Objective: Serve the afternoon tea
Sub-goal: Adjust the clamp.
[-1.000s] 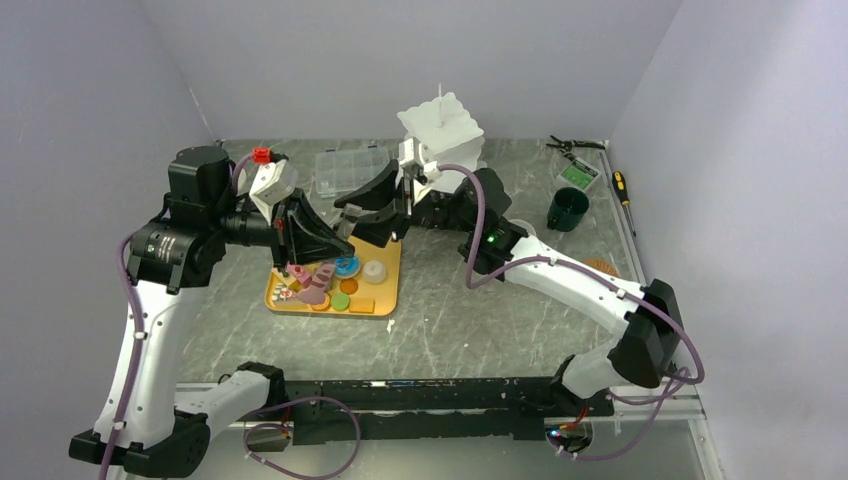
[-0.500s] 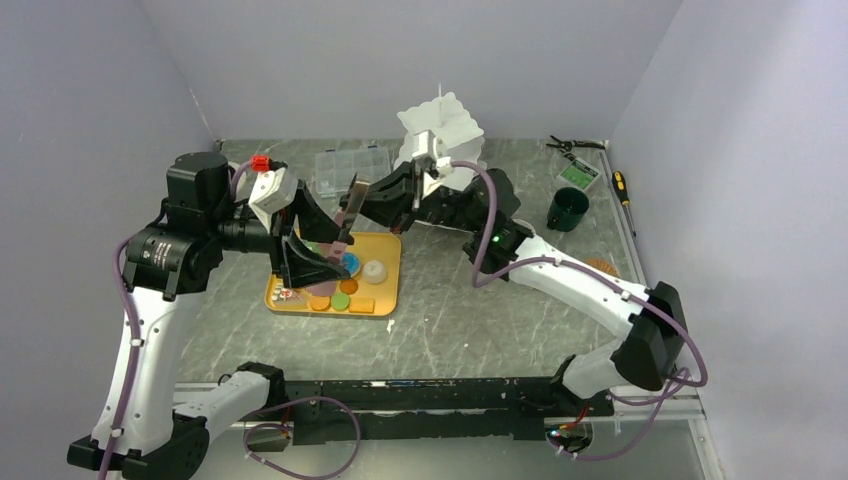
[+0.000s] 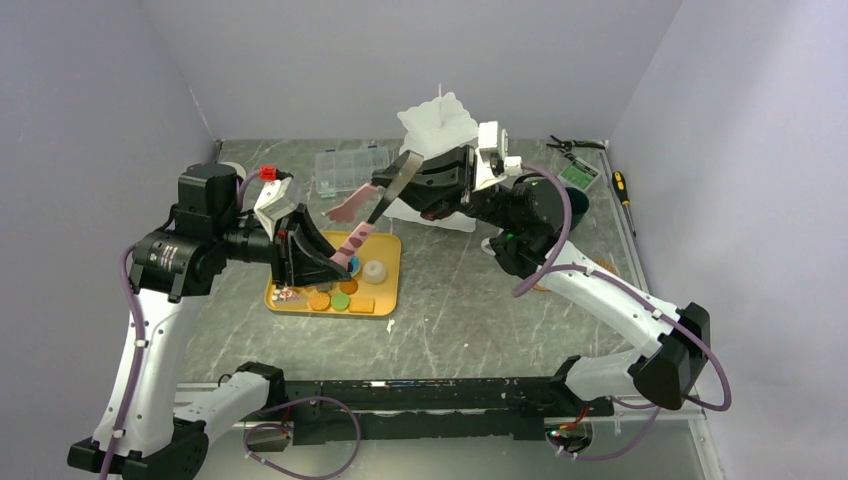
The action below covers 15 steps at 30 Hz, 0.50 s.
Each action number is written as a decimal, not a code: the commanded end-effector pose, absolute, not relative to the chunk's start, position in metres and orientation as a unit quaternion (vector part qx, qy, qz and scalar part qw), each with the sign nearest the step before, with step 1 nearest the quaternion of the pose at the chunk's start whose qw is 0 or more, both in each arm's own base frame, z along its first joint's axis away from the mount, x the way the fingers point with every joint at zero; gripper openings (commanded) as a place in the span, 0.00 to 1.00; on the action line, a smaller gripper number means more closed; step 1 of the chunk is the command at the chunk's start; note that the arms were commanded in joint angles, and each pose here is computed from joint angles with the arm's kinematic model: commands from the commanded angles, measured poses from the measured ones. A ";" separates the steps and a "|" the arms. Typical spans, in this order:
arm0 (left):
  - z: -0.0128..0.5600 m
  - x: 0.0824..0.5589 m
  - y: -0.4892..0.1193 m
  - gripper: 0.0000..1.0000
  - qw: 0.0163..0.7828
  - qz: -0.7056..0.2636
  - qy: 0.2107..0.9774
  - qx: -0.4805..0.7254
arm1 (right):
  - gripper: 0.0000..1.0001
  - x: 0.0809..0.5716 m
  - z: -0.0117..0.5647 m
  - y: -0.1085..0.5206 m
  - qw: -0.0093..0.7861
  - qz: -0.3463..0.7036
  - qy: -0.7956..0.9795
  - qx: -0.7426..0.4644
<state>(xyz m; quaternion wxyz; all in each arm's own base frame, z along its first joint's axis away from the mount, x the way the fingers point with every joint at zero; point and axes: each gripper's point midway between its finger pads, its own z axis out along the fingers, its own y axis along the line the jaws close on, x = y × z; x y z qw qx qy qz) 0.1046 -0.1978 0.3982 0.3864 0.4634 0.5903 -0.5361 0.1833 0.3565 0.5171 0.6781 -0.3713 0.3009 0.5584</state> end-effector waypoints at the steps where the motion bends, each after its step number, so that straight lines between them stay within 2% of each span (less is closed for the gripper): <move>1: 0.408 0.098 -0.199 0.12 0.392 -0.544 0.569 0.476 | 0.00 0.170 0.529 0.347 0.684 0.571 0.270 -0.365; 2: 0.410 0.099 -0.198 0.05 0.394 -0.542 0.568 0.478 | 0.00 0.170 0.529 0.347 0.682 0.571 0.270 -0.367; 4: 0.411 0.100 -0.198 0.03 0.401 -0.537 0.567 0.479 | 0.00 0.168 0.527 0.347 0.678 0.573 0.274 -0.370; 5: 0.413 0.100 -0.198 0.03 0.405 -0.535 0.564 0.481 | 0.07 0.169 0.525 0.348 0.675 0.575 0.279 -0.369; 7: 0.415 0.101 -0.199 0.03 0.411 -0.533 0.561 0.482 | 0.29 0.171 0.521 0.345 0.674 0.577 0.291 -0.358; 8: 0.417 0.101 -0.199 0.03 0.414 -0.532 0.559 0.482 | 0.43 0.170 0.518 0.343 0.672 0.577 0.298 -0.356; 11: 0.419 0.100 -0.198 0.03 0.421 -0.526 0.555 0.488 | 0.97 0.173 0.504 0.336 0.668 0.567 0.335 -0.347; 15: 0.415 0.102 -0.198 0.03 0.423 -0.517 0.556 0.495 | 1.00 0.170 0.485 0.333 0.616 0.572 0.379 -0.387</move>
